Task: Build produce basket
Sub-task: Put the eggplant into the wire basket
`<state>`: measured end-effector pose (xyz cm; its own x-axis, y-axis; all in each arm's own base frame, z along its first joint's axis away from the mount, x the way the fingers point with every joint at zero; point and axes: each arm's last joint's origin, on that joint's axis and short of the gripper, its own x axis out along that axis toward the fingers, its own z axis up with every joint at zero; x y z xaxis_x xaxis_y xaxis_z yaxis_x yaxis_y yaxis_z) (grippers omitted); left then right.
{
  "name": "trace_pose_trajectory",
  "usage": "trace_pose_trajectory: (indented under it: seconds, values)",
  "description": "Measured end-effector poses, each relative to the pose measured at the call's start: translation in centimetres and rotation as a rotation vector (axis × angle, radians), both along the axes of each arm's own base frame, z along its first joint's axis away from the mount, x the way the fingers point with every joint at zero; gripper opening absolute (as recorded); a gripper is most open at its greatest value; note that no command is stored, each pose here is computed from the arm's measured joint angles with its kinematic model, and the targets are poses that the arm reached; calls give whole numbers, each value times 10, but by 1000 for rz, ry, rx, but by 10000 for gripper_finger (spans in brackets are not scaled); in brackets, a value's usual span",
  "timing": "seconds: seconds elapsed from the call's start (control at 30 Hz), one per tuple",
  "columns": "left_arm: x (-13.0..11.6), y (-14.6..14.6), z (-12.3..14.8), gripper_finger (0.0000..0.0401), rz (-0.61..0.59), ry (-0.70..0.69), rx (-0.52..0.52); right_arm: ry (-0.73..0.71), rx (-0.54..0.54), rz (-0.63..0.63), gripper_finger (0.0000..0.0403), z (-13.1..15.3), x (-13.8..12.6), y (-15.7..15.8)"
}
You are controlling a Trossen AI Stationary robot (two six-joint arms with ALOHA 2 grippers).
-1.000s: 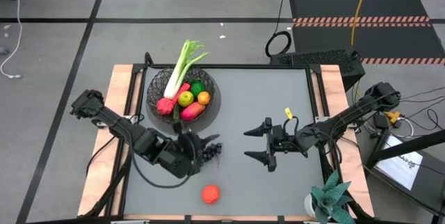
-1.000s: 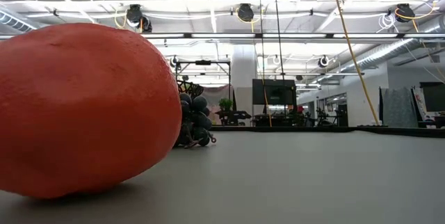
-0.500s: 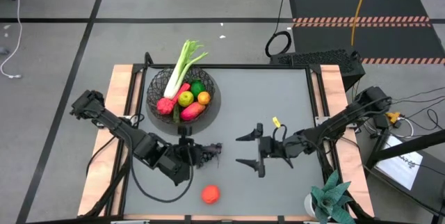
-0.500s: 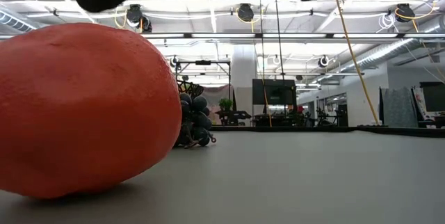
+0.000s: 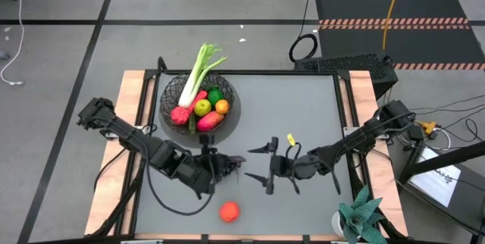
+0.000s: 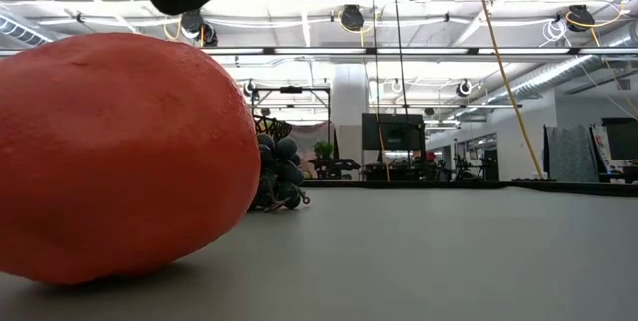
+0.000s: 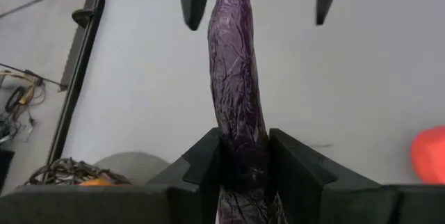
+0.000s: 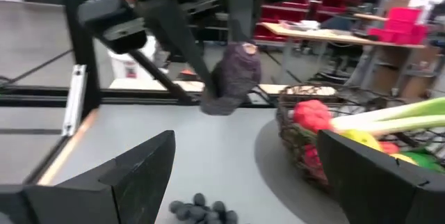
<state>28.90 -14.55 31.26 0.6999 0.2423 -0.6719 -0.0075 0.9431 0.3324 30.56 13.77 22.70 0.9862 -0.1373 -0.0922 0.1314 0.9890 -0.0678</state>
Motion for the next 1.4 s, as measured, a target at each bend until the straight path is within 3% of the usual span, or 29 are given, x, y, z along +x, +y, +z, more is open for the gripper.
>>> trace_pose_trajectory:
  seconds: [0.27, 0.5, 0.73, 1.3, 1.4]
  values:
    - [3, -1, 1, 115, -10, -18, -32, -14, -37, -15, 337, 3, -1, -1]
    - [9, -2, 2, 115, -19, -51, -73, -50, -43, -7, 304, 7, 0, 0]
    - [16, -5, 4, 115, -37, -108, -110, -124, -1, 90, 267, 15, 0, 3]
    - [20, -3, 4, 115, -71, -108, -79, -144, -9, 77, 191, 17, 2, -2]
    - [18, -1, 2, 115, -91, -71, -30, -134, -12, 77, 180, 16, 2, -2]
